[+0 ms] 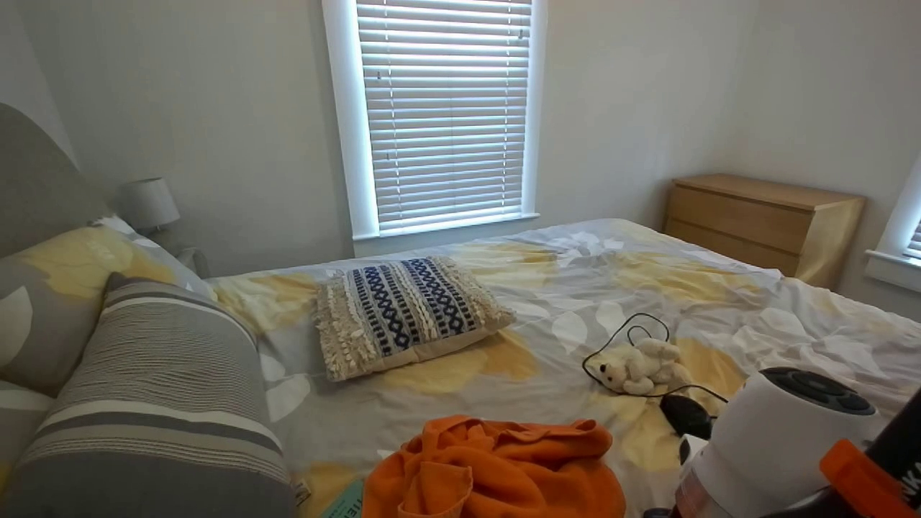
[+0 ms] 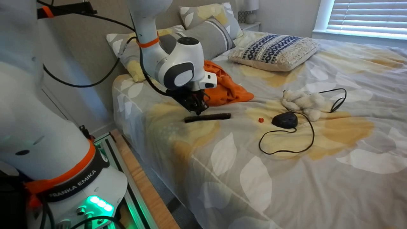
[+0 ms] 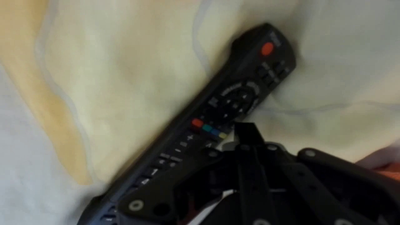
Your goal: Press a button on the remote
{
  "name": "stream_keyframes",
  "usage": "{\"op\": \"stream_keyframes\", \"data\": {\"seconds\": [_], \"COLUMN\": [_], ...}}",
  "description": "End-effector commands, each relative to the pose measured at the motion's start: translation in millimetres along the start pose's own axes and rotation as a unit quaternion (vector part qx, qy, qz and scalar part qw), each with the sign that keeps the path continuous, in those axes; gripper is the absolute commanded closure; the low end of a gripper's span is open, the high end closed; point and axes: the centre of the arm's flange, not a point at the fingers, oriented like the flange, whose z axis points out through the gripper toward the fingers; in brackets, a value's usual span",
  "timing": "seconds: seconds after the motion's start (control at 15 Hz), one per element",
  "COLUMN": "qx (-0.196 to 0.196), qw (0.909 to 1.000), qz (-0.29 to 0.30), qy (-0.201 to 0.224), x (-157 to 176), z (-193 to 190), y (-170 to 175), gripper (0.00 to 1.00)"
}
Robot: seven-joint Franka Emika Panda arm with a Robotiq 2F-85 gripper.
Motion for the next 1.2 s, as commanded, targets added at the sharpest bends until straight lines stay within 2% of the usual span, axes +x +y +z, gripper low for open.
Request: {"op": "stream_keyframes", "data": {"seconds": [0.0,0.07,0.13,0.2,0.33,0.53,0.67,0.8,0.87,0.93,1.13], "qx": [-0.015,-0.026,-0.041,-0.055,-0.082,-0.089,-0.124,-0.132,-0.135,-0.135,-0.148], "qw": [0.9996,0.9990,0.9980,0.9967,0.9941,0.9913,0.9852,0.9814,0.9801,0.9806,0.9760], "qz": [-0.025,-0.033,-0.044,-0.051,-0.064,-0.096,-0.118,-0.138,-0.145,-0.140,-0.154], "qy": [0.000,0.011,0.023,0.029,0.030,0.014,0.004,0.009,0.013,0.018,0.044], "x": [-27.0,-32.2,-37.1,-40.9,-50.2,-50.0,-47.1,-49.6,-50.0,-49.6,-47.4], "z": [-56.4,-67.0,-78.0,-87.4,-107.5,-136.1,-158.6,-179.7,-190.0,-200.6,-230.7], "y": [-15.6,-18.1,-19.7,-18.1,-13.6,0.5,8.9,15.2,14.9,12.5,10.0], "gripper": [1.00,1.00,0.92,0.73,0.60,0.38,0.22,0.07,0.01,0.00,0.00]}}
